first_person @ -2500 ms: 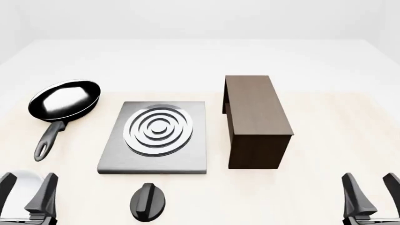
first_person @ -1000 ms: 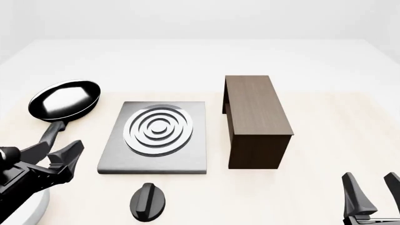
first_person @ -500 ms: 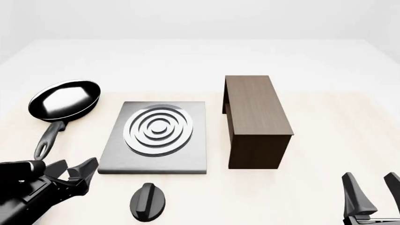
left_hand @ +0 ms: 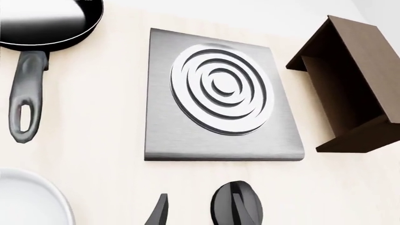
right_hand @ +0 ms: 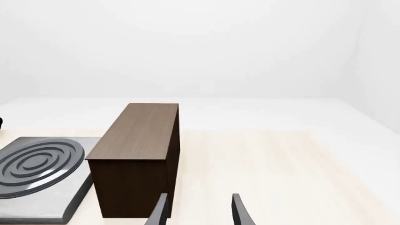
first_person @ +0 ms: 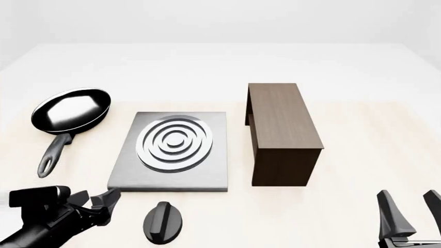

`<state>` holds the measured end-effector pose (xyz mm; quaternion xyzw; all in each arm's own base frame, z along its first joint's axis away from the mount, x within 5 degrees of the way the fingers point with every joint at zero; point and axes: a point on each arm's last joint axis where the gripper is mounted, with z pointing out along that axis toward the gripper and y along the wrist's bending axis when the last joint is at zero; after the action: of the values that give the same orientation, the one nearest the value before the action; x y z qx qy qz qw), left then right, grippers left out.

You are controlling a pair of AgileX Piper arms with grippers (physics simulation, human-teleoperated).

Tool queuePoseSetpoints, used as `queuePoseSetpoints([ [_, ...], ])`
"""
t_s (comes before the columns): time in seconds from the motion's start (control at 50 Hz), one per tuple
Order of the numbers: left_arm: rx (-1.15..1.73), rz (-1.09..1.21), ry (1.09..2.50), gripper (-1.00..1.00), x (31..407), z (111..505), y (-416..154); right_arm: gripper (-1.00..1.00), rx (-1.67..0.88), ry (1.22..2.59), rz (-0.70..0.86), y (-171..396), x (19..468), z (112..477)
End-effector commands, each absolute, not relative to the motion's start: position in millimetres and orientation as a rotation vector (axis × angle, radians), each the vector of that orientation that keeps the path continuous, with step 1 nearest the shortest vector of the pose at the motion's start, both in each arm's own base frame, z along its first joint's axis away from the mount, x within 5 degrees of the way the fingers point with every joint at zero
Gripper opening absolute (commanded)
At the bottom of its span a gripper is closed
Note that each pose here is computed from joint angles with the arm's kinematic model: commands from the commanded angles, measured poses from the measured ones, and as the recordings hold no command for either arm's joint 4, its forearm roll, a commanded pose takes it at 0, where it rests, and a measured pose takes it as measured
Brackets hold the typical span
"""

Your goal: Turn on the stove.

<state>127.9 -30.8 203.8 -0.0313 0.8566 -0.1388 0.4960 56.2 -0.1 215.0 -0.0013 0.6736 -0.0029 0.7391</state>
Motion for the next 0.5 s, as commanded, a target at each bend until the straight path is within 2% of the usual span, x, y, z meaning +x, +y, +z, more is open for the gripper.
queuePoseSetpoints([
  [0.02,-0.090,-0.353,2.107,1.00,125.6,190.6,-32.1,1.00,-0.003,1.478,-0.006,-0.1,56.2,215.0],
  [0.5,-0.147,-0.389,2.209,1.00,120.1,149.8,-34.5,1.00,-0.003,1.478,-0.006,-0.1,56.2,215.0],
])
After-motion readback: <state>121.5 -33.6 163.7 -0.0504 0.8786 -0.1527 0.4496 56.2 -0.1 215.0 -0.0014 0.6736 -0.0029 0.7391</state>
